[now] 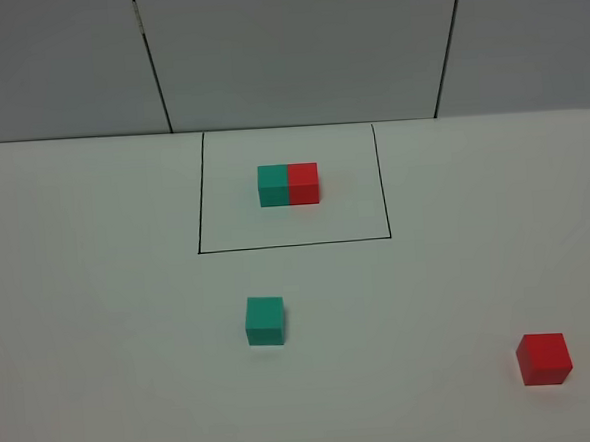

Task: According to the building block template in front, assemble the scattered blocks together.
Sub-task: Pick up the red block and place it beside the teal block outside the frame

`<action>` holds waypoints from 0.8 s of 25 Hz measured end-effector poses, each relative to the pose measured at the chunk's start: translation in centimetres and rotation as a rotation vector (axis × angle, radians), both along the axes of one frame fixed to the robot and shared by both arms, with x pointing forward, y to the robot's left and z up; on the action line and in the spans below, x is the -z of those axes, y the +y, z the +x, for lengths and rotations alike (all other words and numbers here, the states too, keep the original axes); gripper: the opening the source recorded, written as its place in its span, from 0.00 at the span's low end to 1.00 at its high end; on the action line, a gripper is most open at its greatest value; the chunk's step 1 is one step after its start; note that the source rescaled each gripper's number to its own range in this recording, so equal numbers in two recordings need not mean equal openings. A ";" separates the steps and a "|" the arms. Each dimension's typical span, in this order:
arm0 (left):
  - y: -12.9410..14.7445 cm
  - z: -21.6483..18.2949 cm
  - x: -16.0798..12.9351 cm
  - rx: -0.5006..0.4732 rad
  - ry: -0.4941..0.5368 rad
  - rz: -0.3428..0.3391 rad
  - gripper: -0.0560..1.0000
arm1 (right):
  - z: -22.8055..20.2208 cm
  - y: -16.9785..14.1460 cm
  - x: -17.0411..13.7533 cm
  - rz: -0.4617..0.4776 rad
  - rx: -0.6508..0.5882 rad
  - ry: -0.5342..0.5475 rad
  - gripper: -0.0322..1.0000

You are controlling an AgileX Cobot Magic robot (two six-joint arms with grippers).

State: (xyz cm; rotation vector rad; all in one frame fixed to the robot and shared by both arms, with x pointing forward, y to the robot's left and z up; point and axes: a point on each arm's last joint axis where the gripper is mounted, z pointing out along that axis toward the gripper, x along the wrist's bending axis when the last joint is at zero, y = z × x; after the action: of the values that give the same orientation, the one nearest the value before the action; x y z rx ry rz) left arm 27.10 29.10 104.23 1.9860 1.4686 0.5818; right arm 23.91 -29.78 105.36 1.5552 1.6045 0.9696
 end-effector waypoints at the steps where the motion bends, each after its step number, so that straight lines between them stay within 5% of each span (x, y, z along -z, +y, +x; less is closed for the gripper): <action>1: 0.1 -0.1 0.1 -0.012 -0.007 -0.003 0.93 | 0.0 0.0 0.0 0.000 0.000 0.000 0.03; 20: 0.8 -1.8 0.3 -0.218 -0.088 -0.047 0.93 | 0.0 0.0 0.0 0.000 0.000 0.000 0.03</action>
State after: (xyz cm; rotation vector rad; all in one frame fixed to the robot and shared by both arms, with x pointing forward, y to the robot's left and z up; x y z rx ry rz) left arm 25.28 29.89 103.90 1.7543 1.6396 0.7100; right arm 23.91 -29.78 105.36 1.5552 1.6045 0.9696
